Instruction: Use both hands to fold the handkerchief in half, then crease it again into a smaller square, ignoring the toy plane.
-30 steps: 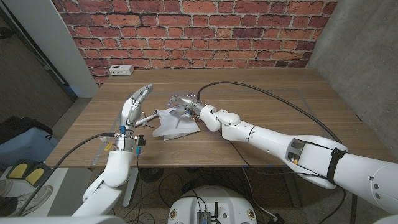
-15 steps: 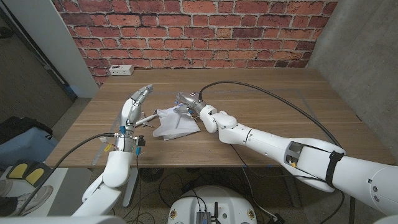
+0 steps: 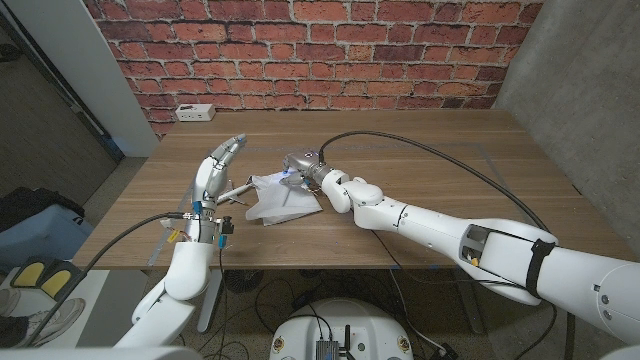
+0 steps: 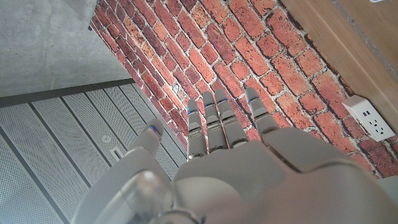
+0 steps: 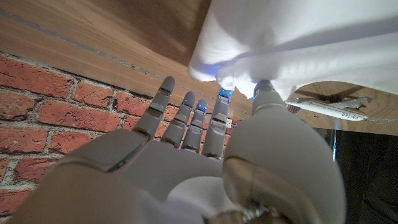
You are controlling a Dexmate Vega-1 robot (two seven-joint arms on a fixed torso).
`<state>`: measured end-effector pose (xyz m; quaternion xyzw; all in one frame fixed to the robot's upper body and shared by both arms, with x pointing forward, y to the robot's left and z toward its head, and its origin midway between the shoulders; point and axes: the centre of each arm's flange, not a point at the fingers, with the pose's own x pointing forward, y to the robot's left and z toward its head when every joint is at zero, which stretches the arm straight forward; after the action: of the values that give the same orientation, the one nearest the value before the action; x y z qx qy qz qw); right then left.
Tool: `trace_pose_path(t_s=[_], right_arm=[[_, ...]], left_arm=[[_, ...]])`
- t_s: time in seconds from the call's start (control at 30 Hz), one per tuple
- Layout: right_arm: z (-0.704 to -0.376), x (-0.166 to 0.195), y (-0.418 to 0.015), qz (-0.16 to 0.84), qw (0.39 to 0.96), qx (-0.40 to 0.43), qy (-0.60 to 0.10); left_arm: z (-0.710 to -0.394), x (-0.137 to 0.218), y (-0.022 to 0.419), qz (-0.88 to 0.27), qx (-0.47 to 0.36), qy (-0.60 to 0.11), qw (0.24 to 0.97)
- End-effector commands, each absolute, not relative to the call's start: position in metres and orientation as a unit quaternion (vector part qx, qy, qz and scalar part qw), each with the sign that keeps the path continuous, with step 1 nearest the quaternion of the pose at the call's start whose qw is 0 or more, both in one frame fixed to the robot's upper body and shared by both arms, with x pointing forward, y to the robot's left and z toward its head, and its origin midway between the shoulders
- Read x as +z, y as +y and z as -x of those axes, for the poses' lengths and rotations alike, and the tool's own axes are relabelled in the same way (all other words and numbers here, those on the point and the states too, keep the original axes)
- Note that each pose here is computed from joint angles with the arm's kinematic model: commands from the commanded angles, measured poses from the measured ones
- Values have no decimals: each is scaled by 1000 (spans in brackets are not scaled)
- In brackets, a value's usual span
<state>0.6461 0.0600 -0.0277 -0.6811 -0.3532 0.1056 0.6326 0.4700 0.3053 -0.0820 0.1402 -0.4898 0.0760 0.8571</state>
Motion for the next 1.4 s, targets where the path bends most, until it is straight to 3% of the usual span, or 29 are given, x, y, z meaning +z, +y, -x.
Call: trace_pose_path(t_s=[0.03, 0.97, 1.4], right_arm=[[-643, -29, 60, 663, 627, 101, -397], [-650, -37, 64, 693, 592, 86, -402], [-636, -22, 56, 581, 650, 58, -487]], left_arm=[[-474, -81, 306, -140, 73, -484, 861], [-473, -79, 306, -141, 75, -485, 860], [-475, -80, 307, -135, 68, -481, 864]])
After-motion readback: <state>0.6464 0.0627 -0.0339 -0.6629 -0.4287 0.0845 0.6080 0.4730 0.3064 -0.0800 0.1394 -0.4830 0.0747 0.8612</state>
